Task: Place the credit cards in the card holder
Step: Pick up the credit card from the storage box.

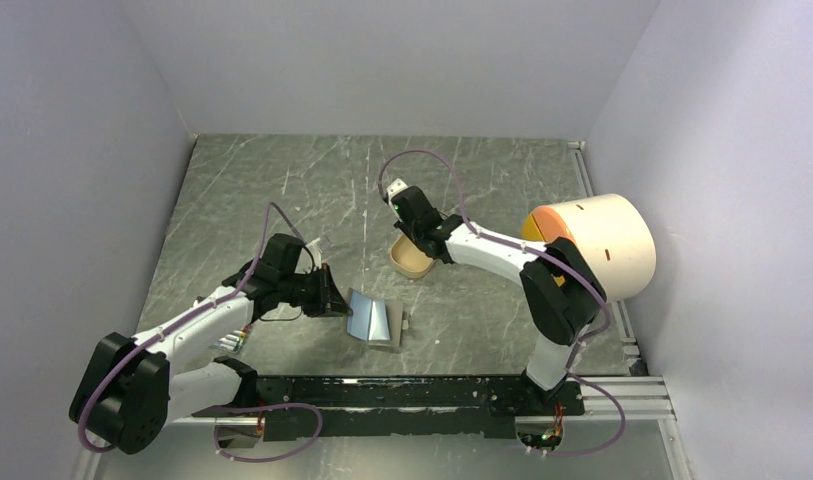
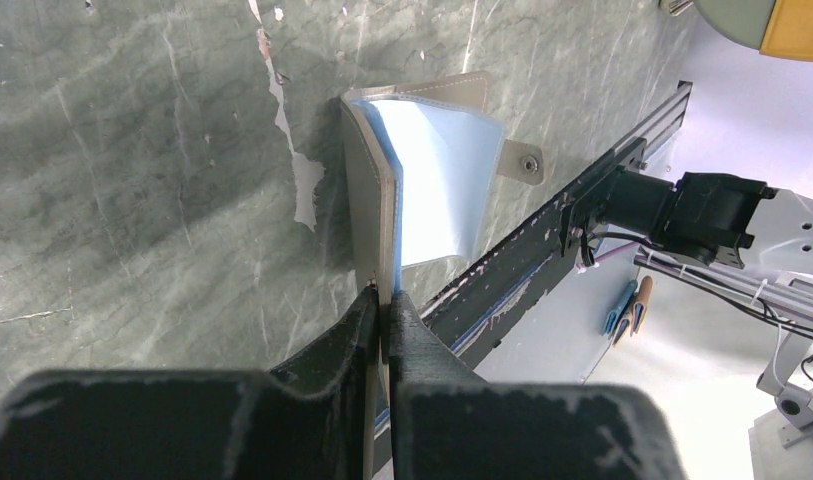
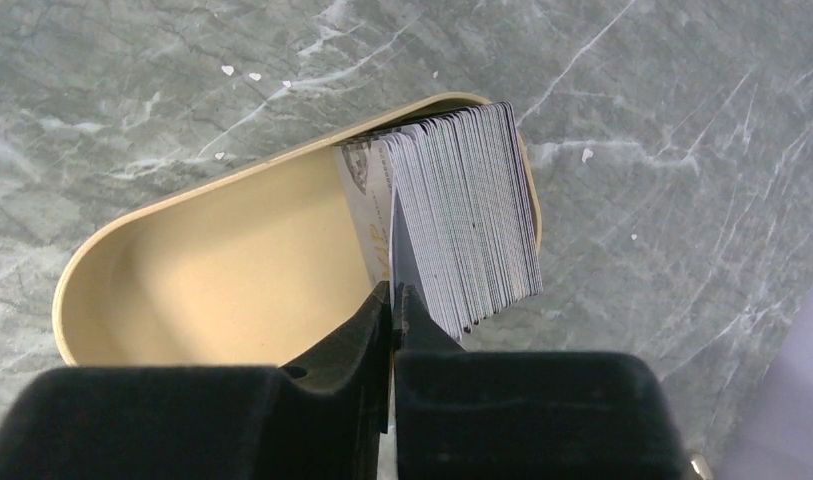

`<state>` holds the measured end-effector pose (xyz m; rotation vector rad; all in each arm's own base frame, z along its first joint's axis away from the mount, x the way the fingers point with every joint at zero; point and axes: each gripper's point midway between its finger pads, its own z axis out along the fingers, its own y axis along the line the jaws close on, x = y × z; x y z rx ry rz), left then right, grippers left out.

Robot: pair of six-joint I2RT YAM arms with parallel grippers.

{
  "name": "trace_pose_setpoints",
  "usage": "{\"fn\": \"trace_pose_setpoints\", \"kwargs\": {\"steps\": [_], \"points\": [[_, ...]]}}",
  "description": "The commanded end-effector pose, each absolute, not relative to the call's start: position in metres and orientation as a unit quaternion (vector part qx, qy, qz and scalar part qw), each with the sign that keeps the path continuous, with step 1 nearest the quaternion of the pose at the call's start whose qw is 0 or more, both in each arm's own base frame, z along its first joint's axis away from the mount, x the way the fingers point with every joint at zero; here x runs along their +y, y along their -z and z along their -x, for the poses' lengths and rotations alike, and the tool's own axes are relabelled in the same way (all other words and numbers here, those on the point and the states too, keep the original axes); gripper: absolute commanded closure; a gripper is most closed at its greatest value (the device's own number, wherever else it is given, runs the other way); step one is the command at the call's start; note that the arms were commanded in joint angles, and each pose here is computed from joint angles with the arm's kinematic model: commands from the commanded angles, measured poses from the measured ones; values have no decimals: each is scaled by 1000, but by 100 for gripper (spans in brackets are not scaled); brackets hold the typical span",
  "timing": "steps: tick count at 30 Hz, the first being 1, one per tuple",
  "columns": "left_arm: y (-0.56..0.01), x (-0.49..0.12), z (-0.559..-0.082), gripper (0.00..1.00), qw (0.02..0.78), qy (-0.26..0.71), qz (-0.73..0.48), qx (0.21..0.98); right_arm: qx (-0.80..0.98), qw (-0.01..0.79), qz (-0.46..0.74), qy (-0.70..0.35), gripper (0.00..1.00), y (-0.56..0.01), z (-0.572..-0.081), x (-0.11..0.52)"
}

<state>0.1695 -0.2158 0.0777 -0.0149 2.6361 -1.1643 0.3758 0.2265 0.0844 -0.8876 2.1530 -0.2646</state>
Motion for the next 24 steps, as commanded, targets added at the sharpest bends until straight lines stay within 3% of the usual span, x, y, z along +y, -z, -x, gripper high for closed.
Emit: {"fn": "trace_pose_setpoints", "kwargs": {"steps": [1,12,24], "points": [[-87,-223,-170,91,131,417,-9,900,843,405,342,94,97,-112,-375,230],[-83,-221,-174,91,138,410,10,902,850,415,324,5,100,-156,-349,245],[-75,-225,-185,91,158,426,47,890,836,389,174,-345,100,-207,-251,318]]}}
